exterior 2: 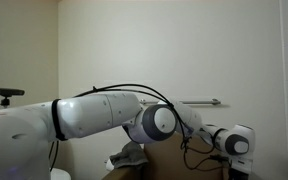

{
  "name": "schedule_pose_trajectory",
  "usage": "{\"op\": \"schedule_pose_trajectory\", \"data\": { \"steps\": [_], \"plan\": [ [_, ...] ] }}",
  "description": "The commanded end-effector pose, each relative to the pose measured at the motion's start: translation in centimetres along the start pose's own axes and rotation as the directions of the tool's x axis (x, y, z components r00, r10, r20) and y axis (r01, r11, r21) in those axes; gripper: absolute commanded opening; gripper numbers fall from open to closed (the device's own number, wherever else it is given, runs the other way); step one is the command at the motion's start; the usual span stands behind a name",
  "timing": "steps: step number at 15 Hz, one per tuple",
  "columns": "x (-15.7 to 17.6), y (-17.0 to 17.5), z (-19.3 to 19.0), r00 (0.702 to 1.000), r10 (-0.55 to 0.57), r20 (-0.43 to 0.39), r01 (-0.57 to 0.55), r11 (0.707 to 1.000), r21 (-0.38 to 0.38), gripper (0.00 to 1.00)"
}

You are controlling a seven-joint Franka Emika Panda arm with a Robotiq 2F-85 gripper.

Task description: Move the white towel from one armchair to another

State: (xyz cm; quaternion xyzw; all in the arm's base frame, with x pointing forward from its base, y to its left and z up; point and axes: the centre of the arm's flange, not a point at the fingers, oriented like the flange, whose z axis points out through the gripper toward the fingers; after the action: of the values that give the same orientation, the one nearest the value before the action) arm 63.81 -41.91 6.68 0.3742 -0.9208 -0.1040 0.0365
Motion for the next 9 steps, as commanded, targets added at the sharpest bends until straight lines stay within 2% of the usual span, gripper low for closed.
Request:
{"op": "schedule_pose_trajectory", "data": {
  "steps": [1,5,7,9],
  "plan": [
    [0.4,0.4,1.9,0.998,0.038,-0.047,-0.038,0.999,-0.006,0.05],
    [-0.1,2.5,1.2,0.998,0.029,-0.057,-0.03,0.999,-0.02,0.0],
    [0.1,3.3,0.8,0.998,0.006,-0.064,-0.008,0.999,-0.034,0.04],
    [0.4,3.9,0.3,0.998,-0.008,-0.056,0.006,0.999,-0.042,0.04]
  ]
}}
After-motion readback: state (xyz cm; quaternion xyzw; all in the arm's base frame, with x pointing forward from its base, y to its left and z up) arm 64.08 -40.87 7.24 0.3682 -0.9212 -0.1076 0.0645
